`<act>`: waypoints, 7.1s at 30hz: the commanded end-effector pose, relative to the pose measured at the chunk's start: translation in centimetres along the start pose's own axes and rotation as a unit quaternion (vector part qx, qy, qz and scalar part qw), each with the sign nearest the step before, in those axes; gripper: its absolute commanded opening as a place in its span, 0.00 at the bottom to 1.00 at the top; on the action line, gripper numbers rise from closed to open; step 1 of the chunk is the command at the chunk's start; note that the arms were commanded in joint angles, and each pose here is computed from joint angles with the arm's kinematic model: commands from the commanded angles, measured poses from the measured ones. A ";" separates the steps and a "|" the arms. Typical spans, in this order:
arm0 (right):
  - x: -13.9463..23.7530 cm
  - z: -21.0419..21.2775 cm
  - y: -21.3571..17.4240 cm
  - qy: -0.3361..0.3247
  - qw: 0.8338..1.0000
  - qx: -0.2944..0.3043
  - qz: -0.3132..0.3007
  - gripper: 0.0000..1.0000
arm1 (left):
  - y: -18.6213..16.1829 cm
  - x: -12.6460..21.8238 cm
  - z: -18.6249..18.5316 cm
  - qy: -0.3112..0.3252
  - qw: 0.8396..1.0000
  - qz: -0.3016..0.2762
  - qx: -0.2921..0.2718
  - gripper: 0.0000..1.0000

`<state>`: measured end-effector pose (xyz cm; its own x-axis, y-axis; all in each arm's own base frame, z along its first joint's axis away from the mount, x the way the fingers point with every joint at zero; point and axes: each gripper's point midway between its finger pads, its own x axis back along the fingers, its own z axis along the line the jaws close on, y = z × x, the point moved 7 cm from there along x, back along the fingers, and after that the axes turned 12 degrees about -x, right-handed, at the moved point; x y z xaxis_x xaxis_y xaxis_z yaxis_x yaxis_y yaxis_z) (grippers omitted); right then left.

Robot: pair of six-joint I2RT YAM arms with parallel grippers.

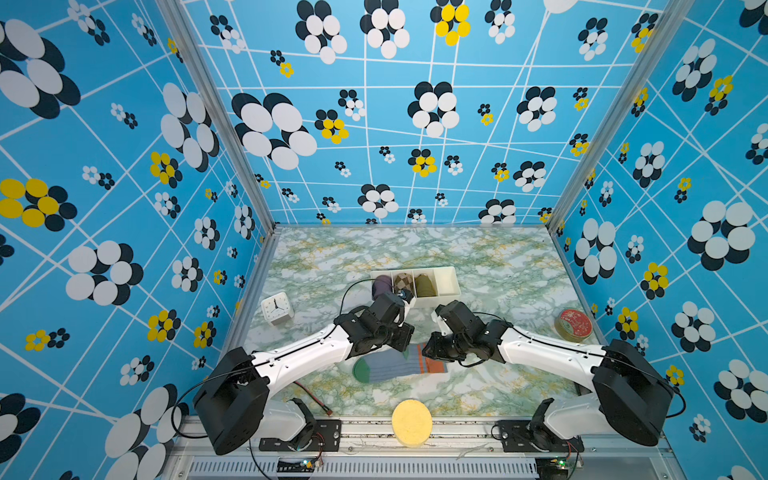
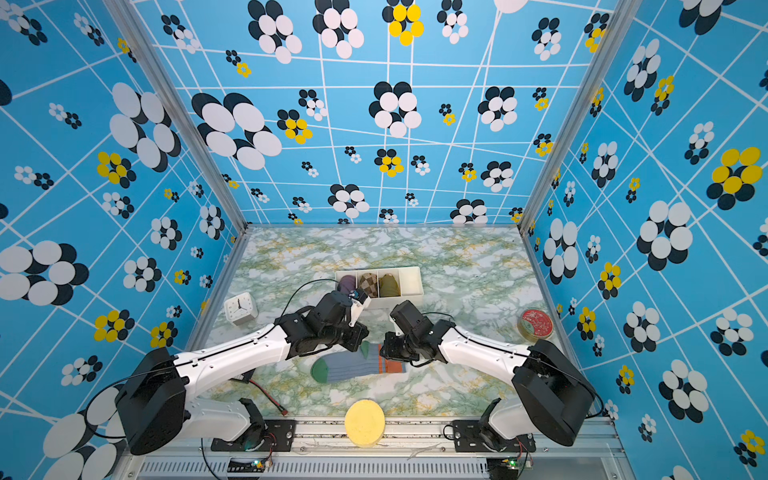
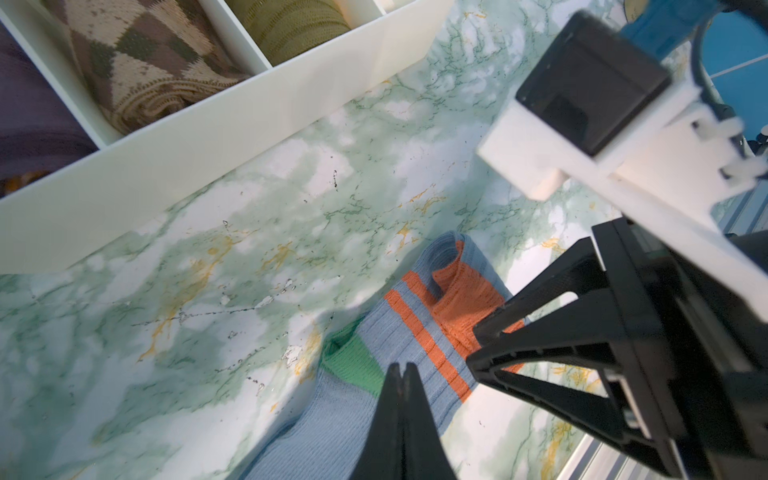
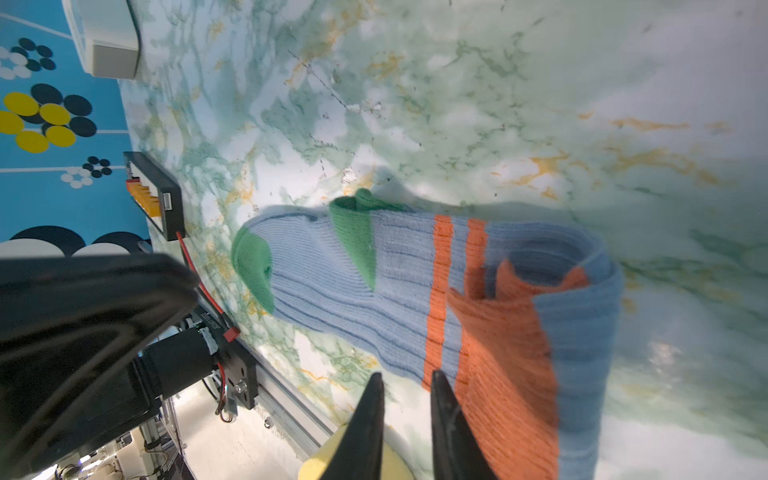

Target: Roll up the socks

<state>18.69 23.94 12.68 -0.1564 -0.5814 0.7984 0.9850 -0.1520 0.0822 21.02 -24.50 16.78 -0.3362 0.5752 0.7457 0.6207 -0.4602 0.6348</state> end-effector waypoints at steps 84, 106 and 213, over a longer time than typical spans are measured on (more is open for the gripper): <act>0.8 -6.9 -0.1 -0.012 0.997 -0.076 0.008 0.27 | -1.3 -10.1 -2.1 -0.059 0.990 0.127 -0.019 0.00; -1.1 -7.8 -0.3 -0.003 0.996 -0.088 0.022 0.28 | -0.9 -9.6 -2.4 -0.070 0.991 0.117 -0.015 0.00; -0.5 1.3 -0.6 -0.264 0.955 0.115 -0.071 0.21 | -3.8 -1.4 2.1 -0.033 0.995 0.046 0.077 0.00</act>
<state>18.45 24.66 12.75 -0.2991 -0.0579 0.9525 0.9536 0.0175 0.3005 20.72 -22.41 12.65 -0.2245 0.5703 0.7902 0.7573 -0.4082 0.5097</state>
